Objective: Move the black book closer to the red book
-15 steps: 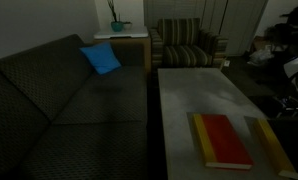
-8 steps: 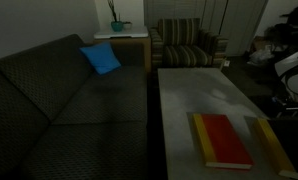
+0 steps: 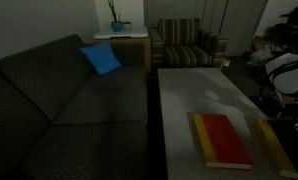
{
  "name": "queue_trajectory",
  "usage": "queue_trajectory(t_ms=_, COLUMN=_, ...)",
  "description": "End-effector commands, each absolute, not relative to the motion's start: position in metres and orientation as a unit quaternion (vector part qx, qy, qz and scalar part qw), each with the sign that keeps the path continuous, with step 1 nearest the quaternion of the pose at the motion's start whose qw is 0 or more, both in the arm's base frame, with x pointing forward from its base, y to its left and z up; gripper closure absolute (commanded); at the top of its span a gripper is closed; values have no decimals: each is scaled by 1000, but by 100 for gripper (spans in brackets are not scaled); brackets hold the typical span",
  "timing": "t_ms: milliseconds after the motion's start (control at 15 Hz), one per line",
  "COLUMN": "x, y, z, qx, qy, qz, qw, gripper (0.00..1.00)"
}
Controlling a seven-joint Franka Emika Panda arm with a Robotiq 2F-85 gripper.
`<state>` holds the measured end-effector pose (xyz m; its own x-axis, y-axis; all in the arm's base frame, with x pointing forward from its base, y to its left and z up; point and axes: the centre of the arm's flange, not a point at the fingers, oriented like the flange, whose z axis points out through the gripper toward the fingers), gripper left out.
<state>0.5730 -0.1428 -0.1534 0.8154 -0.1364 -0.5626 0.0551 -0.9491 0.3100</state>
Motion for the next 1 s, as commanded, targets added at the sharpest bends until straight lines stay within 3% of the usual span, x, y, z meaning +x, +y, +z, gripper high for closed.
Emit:
queue_trajectory(t_ms=0, x=599, y=-140, z=-196, qx=944, qy=26, qz=-311, qw=107, gripper=100)
queue_trajectory(t_ms=333, x=600, y=-134, z=-192, qx=944, qy=119, qz=-308, qw=27, gripper=100)
queue_trajectory(t_ms=933, x=590, y=-125, z=-194, qx=939, qy=69, qz=-307, qw=141, gripper=100)
